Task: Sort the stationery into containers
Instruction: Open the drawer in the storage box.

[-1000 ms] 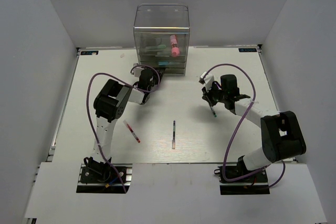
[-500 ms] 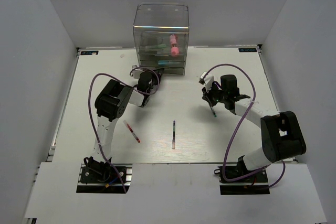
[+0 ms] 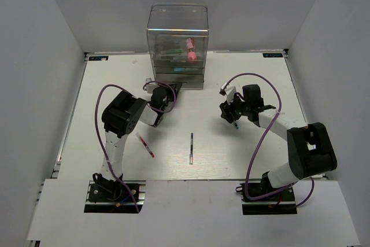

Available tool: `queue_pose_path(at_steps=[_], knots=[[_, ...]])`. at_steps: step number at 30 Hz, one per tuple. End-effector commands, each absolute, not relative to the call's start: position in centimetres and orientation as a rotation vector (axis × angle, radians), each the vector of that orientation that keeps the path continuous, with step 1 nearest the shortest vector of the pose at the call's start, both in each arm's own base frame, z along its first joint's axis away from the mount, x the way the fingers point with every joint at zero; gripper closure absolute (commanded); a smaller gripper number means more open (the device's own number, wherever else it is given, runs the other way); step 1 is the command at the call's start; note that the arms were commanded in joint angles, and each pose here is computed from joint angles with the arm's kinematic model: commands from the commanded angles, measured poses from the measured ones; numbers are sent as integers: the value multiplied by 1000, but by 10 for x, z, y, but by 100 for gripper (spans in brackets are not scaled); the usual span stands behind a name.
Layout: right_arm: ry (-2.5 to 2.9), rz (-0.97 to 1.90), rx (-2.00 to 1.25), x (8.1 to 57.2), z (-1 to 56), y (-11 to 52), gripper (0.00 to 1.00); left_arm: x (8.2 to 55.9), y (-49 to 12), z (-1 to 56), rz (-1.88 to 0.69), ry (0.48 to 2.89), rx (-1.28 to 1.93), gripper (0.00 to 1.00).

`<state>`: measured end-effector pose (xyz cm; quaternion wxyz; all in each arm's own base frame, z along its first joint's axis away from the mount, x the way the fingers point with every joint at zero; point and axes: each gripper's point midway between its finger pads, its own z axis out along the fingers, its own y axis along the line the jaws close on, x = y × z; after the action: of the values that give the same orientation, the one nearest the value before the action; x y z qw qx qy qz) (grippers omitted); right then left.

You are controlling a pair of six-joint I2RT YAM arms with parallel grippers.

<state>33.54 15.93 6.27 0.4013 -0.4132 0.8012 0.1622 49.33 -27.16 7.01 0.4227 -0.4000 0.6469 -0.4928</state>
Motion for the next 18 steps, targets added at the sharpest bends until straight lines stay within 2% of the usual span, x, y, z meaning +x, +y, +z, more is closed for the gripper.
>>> queue_pose_path(at_steps=[1, 3, 4, 10, 13, 15, 16, 17, 18], knots=[[2064, 404, -978, 337, 68, 155, 42, 476, -287, 78, -1223, 1700, -906, 100], [2083, 385, -960, 338, 67, 152, 40, 476, -287, 75, -1215, 1710, -909, 100], [2085, 374, -950, 340, 68, 151, 40, 476, -290, 79, -1224, 1717, -903, 92], [2164, 340, -929, 337, 55, 143, 45, 475, -291, 85, -1227, 1728, -900, 58], [2215, 310, -918, 337, 46, 137, 49, 469, -290, 94, -1230, 1734, -868, 50], [2236, 303, -917, 336, 42, 135, 55, 464, -291, 102, -1228, 1750, -829, 41], [2244, 299, -917, 335, 40, 134, 56, 463, -290, 101, -1204, 1770, -816, 41], [2253, 303, -921, 333, 39, 134, 56, 459, -290, 99, -1196, 1789, -804, 35], [2258, 299, -922, 334, 37, 134, 58, 455, -289, 98, -1187, 1809, -791, 35]])
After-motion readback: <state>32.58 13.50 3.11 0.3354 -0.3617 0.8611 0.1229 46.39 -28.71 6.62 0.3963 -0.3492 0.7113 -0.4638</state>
